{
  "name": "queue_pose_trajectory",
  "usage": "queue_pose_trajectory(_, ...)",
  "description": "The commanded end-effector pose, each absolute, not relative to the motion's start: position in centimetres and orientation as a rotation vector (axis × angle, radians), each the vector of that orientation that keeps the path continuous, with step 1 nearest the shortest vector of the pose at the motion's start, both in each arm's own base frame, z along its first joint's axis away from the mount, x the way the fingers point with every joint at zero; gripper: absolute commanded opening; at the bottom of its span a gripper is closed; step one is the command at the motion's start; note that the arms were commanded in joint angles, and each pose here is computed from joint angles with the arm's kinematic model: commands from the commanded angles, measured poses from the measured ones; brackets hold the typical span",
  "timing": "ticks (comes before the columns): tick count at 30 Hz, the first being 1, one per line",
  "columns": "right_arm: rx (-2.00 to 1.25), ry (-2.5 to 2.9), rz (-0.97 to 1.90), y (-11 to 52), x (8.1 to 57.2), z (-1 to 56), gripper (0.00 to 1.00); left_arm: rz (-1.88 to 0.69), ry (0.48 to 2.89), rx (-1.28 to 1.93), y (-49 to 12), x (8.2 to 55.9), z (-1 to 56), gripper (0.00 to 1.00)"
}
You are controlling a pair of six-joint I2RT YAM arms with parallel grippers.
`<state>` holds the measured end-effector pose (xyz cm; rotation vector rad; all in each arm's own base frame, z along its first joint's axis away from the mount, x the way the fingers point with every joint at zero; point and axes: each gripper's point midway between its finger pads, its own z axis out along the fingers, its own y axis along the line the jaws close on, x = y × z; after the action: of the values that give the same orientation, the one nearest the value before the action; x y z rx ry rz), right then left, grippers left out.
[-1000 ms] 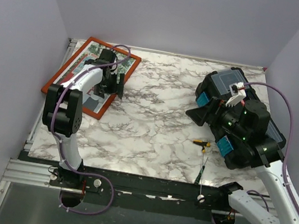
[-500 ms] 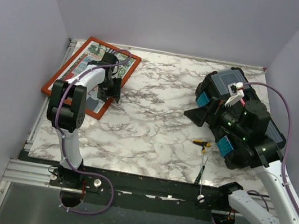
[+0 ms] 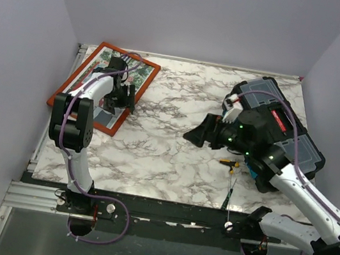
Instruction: Take the photo out of the frame
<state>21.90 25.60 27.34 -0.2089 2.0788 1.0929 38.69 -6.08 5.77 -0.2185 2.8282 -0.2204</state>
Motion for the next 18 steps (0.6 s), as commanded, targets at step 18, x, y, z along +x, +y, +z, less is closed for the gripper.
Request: queue_pose_trajectory(18, -0.146, 2.073, 0.931, 30.1, 22.9, 26.8, 0.93, -0.502, 2.897, -0.251, -9.2, 37.8, 6.0, 0.55)
